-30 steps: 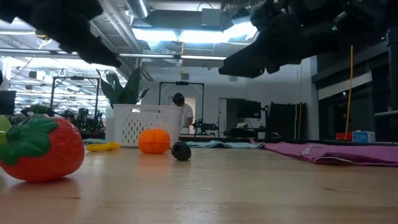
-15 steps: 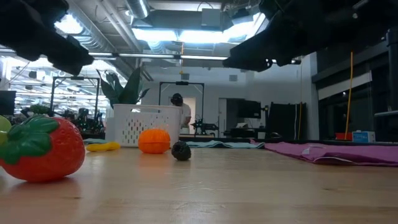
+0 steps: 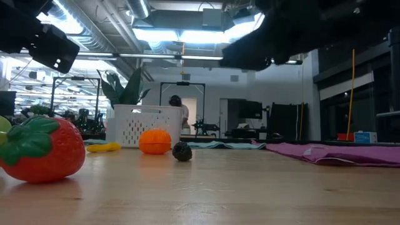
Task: Pick and placing Produce into tupperware
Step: Put the blackberry into the white basket
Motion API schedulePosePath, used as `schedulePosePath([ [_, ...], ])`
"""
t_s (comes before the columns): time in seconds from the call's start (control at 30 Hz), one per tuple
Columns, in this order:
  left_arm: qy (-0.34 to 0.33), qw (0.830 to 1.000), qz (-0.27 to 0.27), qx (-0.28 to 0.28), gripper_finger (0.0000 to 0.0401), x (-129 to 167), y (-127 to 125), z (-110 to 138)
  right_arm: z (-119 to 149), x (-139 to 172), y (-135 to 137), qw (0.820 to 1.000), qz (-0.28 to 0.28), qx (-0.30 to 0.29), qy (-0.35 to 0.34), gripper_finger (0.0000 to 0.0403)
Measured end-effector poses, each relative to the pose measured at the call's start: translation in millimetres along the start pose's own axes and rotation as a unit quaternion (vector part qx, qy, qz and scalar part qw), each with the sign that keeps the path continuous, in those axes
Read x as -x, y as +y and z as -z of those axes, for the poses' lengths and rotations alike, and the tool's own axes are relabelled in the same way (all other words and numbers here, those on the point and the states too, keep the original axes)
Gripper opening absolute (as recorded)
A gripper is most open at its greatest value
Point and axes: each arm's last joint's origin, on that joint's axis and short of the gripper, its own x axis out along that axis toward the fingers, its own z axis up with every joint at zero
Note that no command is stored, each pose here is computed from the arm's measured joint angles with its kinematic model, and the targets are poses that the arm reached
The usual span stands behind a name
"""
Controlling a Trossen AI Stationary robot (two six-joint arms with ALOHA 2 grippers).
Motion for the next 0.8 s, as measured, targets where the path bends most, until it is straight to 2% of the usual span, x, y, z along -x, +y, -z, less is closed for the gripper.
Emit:
schedulePosePath([
  [0.27, 0.000, 1.000, 0.000, -0.001, 0.0193, 0.0, 0.1, 0.2, 21.1, -41.8, 19.6, 0.998, -0.021, 0.018, 0.055, 0.0300],
  [0.47, 0.001, 1.000, -0.001, -0.001, 0.0188, 0.0, 0.1, 0.2, 36.4, -56.3, 25.0, 0.994, -0.018, -0.019, 0.107, 0.0300],
  [0.8, 0.001, 1.000, -0.001, -0.004, 0.0188, 0.0, 0.2, 0.2, 62.4, -79.5, 32.8, 0.987, -0.025, -0.027, 0.157, 0.0300],
])
